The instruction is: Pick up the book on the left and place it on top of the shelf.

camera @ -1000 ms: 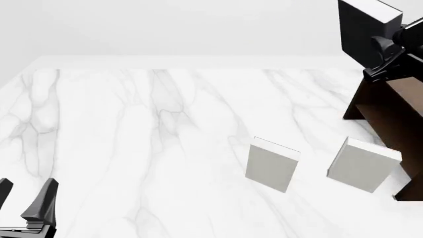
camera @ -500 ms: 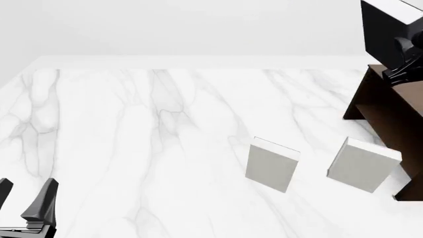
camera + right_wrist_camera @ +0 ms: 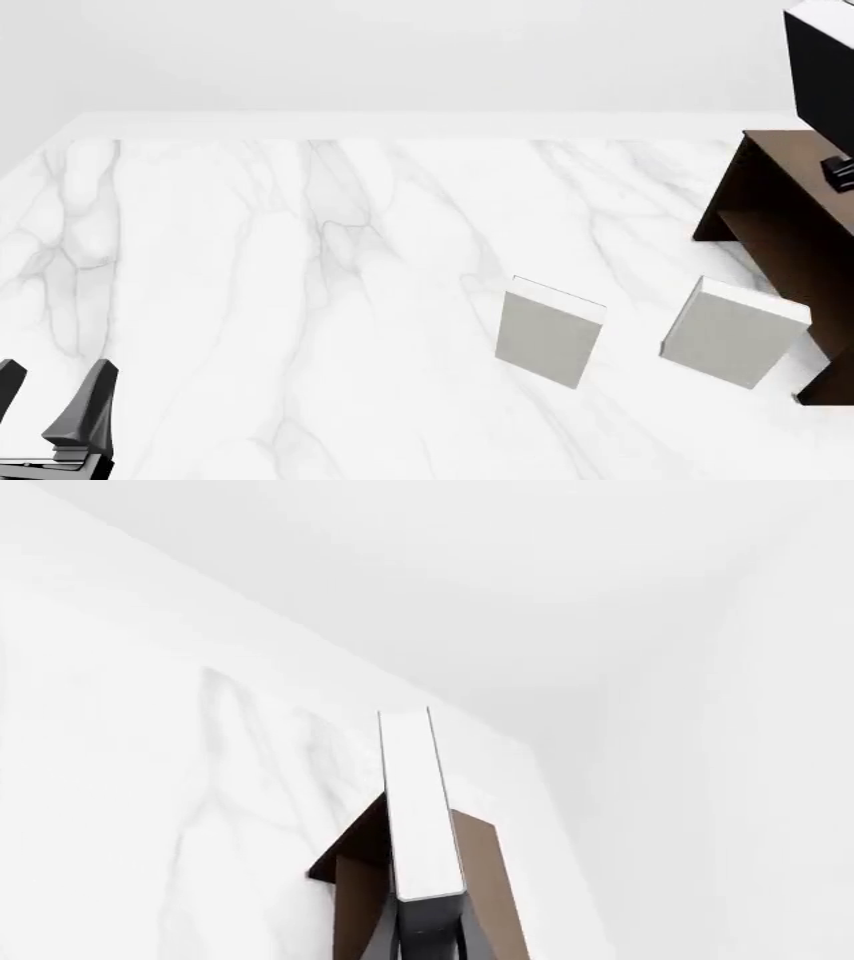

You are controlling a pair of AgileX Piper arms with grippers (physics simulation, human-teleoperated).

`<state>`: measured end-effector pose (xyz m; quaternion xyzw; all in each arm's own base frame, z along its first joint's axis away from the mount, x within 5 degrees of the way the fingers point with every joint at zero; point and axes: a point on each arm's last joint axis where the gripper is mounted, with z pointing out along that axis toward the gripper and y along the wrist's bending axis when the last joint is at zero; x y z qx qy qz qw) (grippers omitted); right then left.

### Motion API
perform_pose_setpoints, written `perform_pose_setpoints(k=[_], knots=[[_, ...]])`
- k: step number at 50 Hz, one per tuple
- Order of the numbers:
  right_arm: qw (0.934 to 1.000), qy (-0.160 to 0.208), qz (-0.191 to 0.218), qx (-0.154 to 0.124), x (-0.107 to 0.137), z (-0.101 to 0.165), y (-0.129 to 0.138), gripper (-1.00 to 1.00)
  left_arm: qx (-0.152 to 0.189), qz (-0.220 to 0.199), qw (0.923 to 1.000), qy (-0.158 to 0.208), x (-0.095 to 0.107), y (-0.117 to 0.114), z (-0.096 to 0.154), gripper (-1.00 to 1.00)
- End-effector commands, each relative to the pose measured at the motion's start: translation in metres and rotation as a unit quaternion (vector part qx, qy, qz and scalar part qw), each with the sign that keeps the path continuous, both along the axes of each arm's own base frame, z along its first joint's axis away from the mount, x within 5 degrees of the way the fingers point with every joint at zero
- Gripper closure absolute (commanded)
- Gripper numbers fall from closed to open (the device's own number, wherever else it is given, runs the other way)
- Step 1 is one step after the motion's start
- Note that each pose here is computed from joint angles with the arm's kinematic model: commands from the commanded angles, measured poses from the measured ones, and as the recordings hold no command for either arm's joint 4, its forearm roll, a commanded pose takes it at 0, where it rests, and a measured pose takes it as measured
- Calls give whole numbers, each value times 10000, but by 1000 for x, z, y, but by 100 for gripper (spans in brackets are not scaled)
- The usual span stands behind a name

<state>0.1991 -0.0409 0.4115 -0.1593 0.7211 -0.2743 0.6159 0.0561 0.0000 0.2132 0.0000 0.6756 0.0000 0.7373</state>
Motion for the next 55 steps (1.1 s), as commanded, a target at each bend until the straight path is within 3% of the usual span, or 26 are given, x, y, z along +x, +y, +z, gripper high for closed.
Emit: perform_pose_setpoints(k=[1,26,55], knots=[[9997,-112,-234,-3,-11,4,-7,100,0,0,10000,0,0,0,0,-100],[9971,-102,-713,-252,-22,7,-23,100,0,0,10000,0,0,0,0,-100],[9934,-5,-1038,-480,-10,7,-43,100,0,0,10000,0,0,0,0,-100]])
